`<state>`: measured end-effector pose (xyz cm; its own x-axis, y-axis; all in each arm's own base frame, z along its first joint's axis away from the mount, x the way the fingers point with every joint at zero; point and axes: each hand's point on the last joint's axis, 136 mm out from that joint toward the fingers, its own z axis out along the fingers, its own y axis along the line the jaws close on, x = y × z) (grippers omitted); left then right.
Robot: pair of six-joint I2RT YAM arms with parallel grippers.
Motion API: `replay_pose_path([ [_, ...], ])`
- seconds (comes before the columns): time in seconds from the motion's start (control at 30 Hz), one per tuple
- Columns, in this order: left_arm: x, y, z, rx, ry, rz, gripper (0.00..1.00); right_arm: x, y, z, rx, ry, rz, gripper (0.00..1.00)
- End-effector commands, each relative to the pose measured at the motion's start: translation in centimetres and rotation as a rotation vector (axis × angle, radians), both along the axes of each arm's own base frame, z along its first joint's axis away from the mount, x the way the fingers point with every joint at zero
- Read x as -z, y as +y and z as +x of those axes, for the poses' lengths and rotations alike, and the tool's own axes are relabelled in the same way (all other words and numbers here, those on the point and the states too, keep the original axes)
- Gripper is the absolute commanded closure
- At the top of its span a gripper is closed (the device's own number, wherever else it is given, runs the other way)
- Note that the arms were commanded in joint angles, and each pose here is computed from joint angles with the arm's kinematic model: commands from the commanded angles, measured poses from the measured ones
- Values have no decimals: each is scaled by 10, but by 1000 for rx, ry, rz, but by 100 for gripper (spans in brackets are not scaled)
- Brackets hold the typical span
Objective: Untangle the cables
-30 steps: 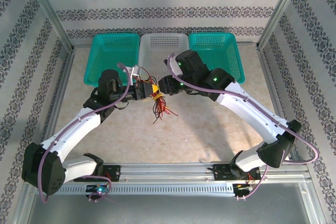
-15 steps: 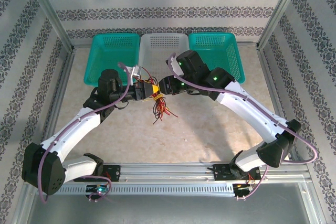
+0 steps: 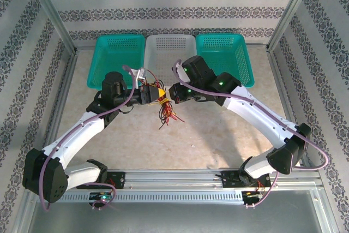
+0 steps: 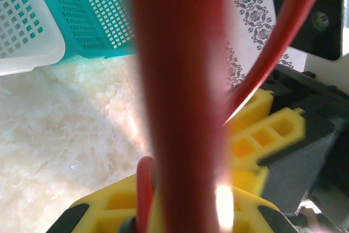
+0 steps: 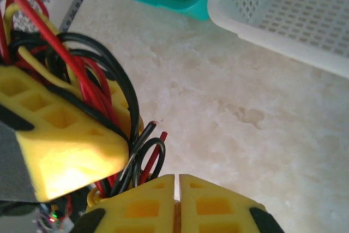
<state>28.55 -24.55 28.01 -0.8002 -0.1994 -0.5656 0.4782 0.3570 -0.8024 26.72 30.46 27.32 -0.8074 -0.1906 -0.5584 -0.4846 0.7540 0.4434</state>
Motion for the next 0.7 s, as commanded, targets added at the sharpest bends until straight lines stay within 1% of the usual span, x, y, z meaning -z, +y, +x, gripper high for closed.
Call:
replay_pose_path([
  [0.0,-22,-4,-4,41,-71,-48,100,-19,-6,-1,7,-19,56,100],
  [0.1,-35,-9,-11,92,-80,-87,100,-39,-1,4,2,-18,163,100],
  [0.13,-45,-11,-14,110,-89,-118,100,-45,-2,8,14,-26,186,100],
  [0.2,-70,-12,-20,141,-130,-189,100,-52,-5,18,39,-39,220,100],
  [0.27,-98,-11,-27,168,-177,-267,100,-51,-17,34,110,-40,231,100],
  [0.33,-122,-12,-33,207,-208,-328,100,-51,-26,45,147,-43,248,100],
  [0.4,-145,-11,-36,230,-238,-388,100,-53,-31,52,178,-47,305,100],
  [0.47,-174,-6,-39,233,-281,-474,100,-56,-34,56,200,-38,390,100],
  [0.53,-203,1,-39,210,-338,-573,100,-56,-32,55,198,4,480,100],
  [0.57,-217,7,-38,177,-379,-628,100,-54,-30,55,200,33,524,100],
  [0.63,-238,22,-35,75,-466,-701,100,-48,-25,51,195,71,596,100],
  [0.67,-243,29,-29,-3,-507,-703,100,-42,-22,47,193,89,631,100],
])
